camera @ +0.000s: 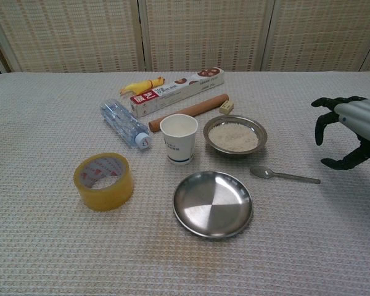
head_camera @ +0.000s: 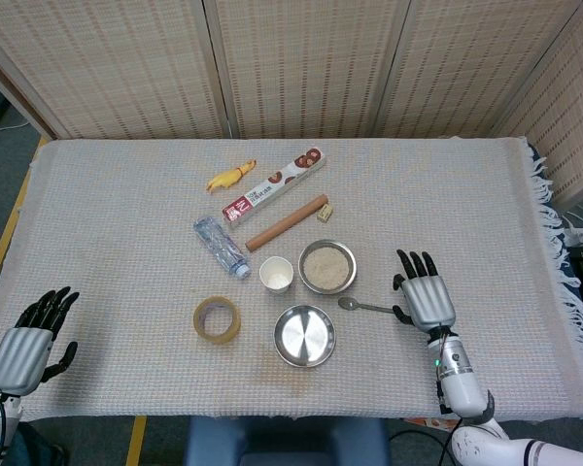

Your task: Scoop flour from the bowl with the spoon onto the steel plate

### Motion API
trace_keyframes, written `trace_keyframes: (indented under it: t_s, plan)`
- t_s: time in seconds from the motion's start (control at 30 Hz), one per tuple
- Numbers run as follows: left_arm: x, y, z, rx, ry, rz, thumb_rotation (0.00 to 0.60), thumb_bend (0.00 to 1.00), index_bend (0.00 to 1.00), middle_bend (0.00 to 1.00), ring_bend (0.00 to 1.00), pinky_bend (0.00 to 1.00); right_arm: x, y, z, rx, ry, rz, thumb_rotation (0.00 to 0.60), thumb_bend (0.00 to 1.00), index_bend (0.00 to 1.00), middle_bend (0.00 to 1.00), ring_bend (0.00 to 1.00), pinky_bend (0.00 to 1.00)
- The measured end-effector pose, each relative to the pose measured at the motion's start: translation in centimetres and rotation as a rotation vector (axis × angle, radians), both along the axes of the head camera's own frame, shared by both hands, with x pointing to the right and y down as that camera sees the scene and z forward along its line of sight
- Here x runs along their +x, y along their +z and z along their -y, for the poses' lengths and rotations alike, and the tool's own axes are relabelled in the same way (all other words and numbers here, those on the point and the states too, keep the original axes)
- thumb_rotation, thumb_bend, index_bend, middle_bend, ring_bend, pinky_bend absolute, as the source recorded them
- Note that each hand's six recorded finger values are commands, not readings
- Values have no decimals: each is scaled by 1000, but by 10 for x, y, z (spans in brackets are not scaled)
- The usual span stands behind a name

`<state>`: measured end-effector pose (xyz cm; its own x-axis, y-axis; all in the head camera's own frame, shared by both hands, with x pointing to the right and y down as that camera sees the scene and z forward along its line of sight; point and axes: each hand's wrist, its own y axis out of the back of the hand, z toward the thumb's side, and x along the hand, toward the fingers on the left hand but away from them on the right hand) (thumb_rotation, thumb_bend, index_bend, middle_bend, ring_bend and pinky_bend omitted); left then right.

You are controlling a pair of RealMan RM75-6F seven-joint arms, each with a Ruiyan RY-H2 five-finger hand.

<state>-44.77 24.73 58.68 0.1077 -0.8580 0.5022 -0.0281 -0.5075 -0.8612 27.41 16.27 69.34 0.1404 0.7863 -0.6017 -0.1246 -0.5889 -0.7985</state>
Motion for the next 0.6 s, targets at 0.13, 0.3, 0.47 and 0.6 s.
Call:
trace_keyframes:
  t_s: [0.13, 0.3, 0.47, 0.6]
  plan:
    - [0, 0, 0, 0, 3, -3, 600, 439, 0, 0, 16, 154, -11, 13, -5, -27, -6, 6, 544, 246, 475, 0, 0, 0]
    - [1, 0, 0, -6, 7, -10, 600, 440, 0, 0, 17, 154, -22, 25, -10, -53, -13, 16, 543, 286, 481, 0, 0, 0]
    - [1, -1, -1, -5, 9, -13, 600, 441, 0, 0, 18, 154, -28, 33, -12, -66, -16, 18, 544, 296, 497, 0, 0, 0]
    - [2, 0, -1, -9, 14, -9, 600, 447, 0, 0, 18, 154, -35, 40, -13, -75, -19, 21, 545, 297, 516, 0, 0, 0]
